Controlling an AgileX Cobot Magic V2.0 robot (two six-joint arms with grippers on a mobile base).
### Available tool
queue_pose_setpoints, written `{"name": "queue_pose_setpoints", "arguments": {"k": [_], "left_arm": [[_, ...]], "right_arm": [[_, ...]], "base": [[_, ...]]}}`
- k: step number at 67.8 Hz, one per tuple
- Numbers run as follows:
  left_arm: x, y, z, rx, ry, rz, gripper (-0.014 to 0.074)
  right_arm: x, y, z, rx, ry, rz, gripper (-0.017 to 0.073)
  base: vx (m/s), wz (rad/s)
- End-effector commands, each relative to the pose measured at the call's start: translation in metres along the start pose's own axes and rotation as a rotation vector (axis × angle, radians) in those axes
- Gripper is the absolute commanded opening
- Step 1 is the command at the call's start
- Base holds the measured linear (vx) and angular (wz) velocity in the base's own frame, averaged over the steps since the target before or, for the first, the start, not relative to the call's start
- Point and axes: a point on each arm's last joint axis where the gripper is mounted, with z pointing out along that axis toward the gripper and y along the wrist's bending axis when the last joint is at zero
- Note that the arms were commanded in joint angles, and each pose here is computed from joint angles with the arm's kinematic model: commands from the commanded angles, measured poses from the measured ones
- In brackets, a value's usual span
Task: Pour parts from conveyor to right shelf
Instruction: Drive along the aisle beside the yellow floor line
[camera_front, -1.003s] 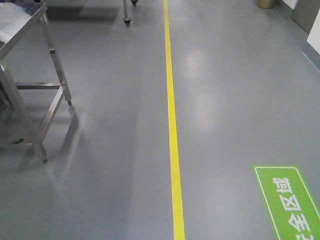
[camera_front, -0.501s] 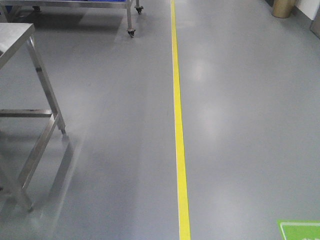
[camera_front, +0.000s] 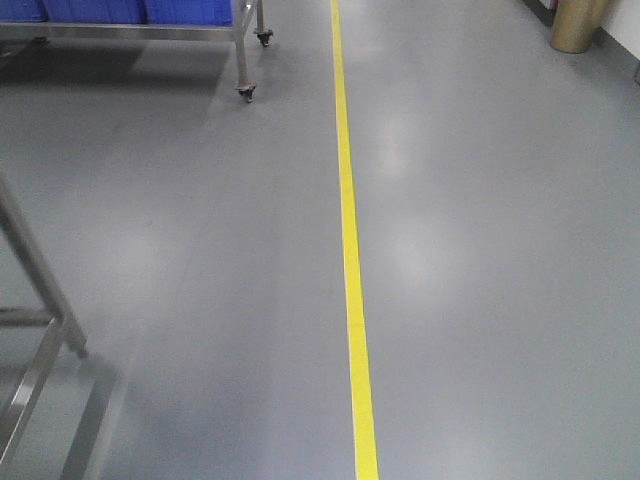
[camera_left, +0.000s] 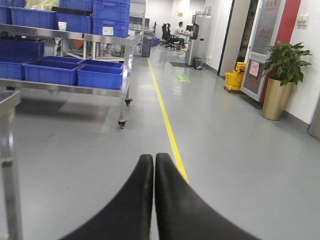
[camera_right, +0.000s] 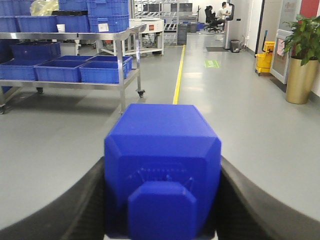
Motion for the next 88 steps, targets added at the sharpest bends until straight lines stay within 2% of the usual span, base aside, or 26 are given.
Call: {"name": "queue_pose_setpoints", "arguments": {"k": [1, 88], "left_arm": [[0.0004, -0.0003, 0.0002, 0.014, -0.059, -0.013, -0.0006], [0.0001, -0.0004, 0.0002, 0.015, -0.059, -0.013, -0.0006]], "right_arm": [[-0.0148, 0.0, -0.0013, 0.003, -0.092, -0.013, -0.0004], [-0.0147, -0.0001, -0.0013, 0.003, -0.091, -0.013, -0.0004]], "base": [[0.77, -0.13], [0.74, -0.02]]}}
